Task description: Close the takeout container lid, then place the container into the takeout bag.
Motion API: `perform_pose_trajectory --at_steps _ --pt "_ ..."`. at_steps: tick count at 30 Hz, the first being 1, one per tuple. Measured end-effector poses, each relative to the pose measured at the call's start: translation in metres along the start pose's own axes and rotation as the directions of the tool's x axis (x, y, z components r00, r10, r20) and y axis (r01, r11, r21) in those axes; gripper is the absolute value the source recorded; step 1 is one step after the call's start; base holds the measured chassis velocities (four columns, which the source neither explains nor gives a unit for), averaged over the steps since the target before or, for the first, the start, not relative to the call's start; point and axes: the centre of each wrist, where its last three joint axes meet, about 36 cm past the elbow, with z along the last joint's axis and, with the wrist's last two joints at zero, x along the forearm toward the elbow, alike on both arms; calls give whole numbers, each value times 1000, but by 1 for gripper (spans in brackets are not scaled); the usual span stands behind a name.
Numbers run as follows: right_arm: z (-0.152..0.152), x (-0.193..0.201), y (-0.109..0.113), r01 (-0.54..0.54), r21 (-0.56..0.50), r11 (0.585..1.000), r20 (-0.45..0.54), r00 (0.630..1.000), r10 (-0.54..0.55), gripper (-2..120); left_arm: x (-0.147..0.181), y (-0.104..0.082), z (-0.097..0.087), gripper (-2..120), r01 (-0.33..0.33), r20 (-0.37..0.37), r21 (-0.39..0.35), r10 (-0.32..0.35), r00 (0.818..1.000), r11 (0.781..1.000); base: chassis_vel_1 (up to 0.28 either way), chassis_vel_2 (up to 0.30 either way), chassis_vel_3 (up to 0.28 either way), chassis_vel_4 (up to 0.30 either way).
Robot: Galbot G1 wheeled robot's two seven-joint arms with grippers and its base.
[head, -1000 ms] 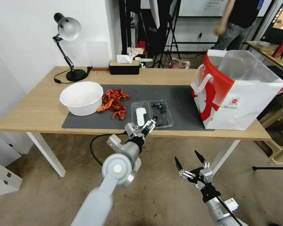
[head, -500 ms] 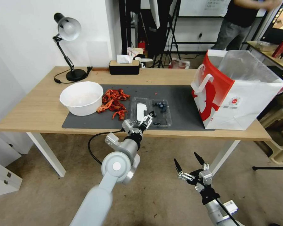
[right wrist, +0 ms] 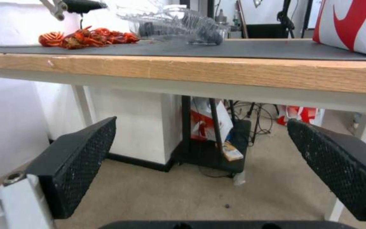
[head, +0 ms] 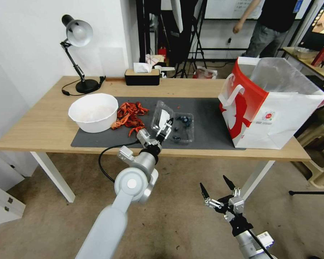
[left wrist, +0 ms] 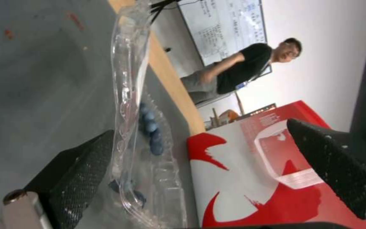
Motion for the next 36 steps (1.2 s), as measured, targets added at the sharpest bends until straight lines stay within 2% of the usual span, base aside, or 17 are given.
perform_pose_trajectory --at_steps 8,14,20,23,28,36 --pt "-1 0 -3 -2 7 1000 1 1000 2 100 -6 6 -4 100 -82 -8 -31 82 997 996 0 0 0 0" --pt "0 -1 -4 -4 10 1000 -1 1000 4 100 -8 15 -4 100 -98 -14 -48 97 995 994 0 0 0 0" --pt "2 -2 -5 -5 13 1000 -3 1000 5 100 -11 14 -6 100 -124 -16 -56 124 992 991 0 0 0 0" --pt "3 -1 -6 -5 16 1000 -4 1000 5 100 -14 14 -7 100 -164 -21 -66 163 986 984 0 0 0 0" --pt "3 -1 -7 -7 20 1000 -1 1000 7 100 -17 17 -6 100 -195 -38 -88 192 981 977 0 0 0 0" --pt "3 1 -9 -9 25 1000 0 1000 9 100 -21 29 -8 100 -256 -90 -149 244 966 955 0 0 0 0"
